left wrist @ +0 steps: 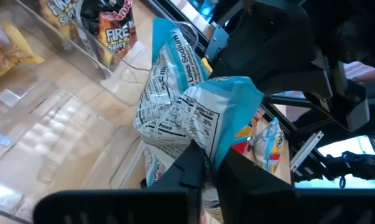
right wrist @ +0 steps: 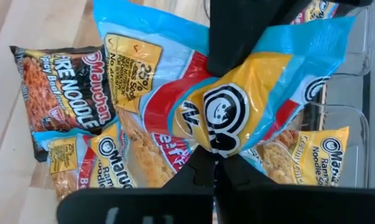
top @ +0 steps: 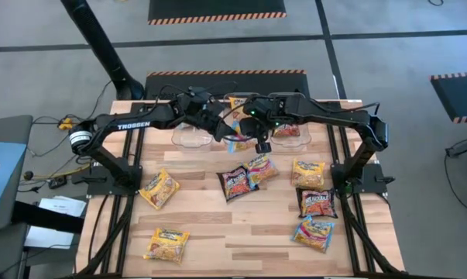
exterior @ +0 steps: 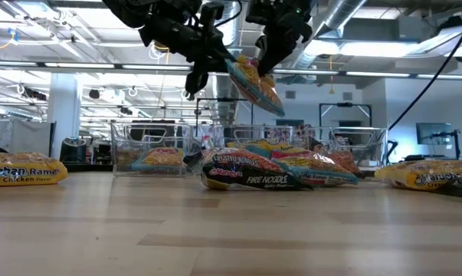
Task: Sort Maruchan noodles
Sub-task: Put the blue noodle pack into the left transparent bin
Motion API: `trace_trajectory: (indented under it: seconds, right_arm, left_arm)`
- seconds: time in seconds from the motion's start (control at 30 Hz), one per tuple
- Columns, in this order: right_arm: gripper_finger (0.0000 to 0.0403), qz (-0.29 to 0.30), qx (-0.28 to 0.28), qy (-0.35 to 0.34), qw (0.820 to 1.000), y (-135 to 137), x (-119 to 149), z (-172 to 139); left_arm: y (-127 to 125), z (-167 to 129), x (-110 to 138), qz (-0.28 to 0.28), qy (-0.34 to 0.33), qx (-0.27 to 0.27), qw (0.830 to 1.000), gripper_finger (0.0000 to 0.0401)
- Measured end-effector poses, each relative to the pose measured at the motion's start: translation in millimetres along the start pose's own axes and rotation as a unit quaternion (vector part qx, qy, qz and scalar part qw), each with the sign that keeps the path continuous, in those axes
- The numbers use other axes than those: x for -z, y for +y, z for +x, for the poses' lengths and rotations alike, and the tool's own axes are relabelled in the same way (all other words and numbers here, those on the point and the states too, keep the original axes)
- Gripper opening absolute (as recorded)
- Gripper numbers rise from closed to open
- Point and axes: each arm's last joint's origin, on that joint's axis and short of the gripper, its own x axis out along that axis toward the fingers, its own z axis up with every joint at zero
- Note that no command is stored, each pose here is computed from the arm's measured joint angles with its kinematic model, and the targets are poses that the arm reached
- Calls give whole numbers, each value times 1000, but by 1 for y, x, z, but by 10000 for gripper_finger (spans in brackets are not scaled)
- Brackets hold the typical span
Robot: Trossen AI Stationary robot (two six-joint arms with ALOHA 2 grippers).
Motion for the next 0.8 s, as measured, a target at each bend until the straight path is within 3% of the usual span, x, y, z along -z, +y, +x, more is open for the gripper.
trace_trajectory:
  seconds: [0.27,0.8]
  right_arm:
    - [26,22,6,5,1000,0,1,0]
    - [152,75,28,7,997,-8,5,-16]
  left_arm:
    - [0,0,0,11,2,3,1000,2]
    - [10,-14,-6,38,0,-26,999,0]
